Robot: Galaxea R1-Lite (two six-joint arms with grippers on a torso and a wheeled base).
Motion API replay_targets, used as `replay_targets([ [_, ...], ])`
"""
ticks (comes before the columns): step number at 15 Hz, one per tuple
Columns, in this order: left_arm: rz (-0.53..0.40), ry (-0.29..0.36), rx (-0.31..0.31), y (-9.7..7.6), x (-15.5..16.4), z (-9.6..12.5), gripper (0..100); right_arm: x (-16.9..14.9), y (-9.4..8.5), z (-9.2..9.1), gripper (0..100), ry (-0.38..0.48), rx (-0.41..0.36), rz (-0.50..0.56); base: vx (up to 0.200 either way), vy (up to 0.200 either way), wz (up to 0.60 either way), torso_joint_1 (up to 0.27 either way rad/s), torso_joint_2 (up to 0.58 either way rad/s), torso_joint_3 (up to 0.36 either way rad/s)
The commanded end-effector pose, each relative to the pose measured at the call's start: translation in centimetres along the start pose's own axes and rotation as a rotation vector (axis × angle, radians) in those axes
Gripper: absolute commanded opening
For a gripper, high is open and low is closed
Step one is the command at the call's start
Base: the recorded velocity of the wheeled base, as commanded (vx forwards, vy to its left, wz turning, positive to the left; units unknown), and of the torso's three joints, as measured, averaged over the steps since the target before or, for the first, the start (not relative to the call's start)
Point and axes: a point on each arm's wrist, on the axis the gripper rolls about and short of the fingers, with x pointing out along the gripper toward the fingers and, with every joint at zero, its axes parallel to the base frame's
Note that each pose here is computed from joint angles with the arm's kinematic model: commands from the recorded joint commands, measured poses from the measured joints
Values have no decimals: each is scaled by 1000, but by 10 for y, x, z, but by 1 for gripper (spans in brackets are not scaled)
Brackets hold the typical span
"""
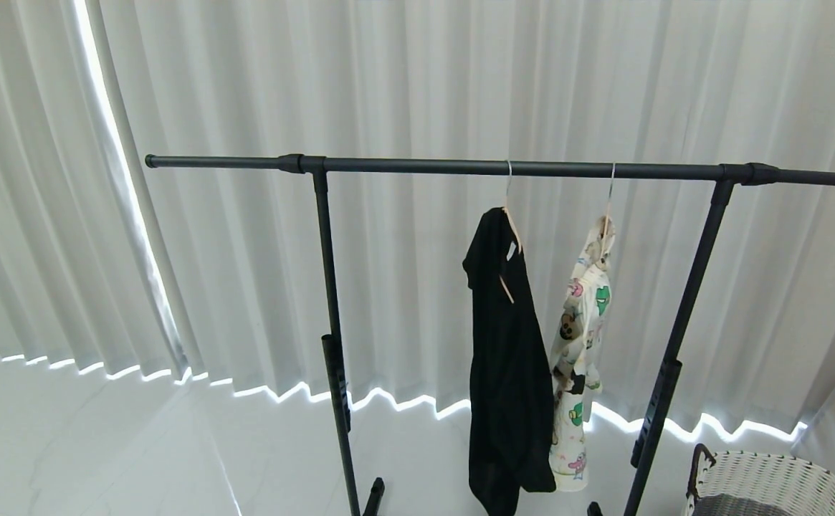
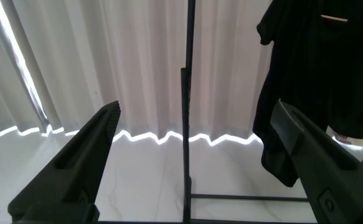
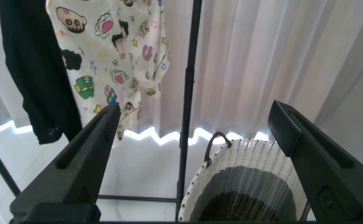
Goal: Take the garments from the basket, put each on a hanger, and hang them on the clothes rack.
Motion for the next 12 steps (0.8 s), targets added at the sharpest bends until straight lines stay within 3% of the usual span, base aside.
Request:
replay_targets([
  [1, 0, -1, 0, 0, 0, 0, 100, 0, 0, 0, 100, -3, -1, 0, 0, 0, 0, 0, 0, 0],
  [12, 0, -1, 0, 0, 0, 0, 100, 0, 0, 0, 100, -1, -1, 2, 0, 0, 0, 0, 0, 0],
])
